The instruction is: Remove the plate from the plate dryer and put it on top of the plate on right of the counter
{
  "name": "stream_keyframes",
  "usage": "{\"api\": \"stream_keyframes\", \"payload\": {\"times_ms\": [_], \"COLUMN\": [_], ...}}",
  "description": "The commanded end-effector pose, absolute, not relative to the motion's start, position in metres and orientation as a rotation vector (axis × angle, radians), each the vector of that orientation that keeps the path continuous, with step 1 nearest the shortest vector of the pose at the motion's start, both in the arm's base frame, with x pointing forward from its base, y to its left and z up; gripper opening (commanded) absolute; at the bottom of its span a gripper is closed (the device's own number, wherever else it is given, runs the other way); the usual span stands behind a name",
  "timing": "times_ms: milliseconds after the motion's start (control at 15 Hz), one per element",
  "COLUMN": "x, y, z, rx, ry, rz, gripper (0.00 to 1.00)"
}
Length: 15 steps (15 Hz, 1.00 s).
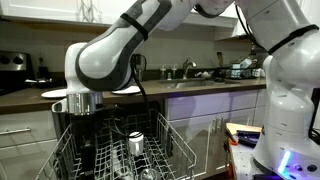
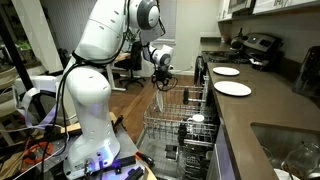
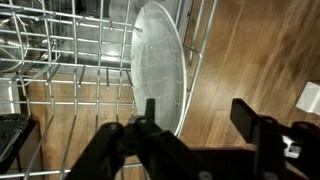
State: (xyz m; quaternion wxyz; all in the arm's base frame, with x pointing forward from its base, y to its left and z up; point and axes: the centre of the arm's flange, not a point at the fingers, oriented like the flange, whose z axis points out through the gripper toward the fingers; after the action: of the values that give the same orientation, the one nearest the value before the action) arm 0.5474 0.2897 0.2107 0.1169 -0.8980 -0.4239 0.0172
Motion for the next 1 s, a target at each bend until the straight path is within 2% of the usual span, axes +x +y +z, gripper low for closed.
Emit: {"api": "stream_keyframes", "payload": {"times_ms": [0,533,600,667,933], "x": [0.551,0.555,0.555,0.555,0.556], "y": [0.293,0.299,0.3,0.3,0.302], "z": [0.201,0.181,0.178,0.177,0.172], "rx": [-2.597,-2.584,-2.585,-2.584,-2.586], "ry": [-1.246,-1.247,-1.244,-1.245,-1.243], "rz": [0.072,0.1,0.107,0.11,0.125], "gripper": [1.0,0.99,0.75,0.74,0.48]}}
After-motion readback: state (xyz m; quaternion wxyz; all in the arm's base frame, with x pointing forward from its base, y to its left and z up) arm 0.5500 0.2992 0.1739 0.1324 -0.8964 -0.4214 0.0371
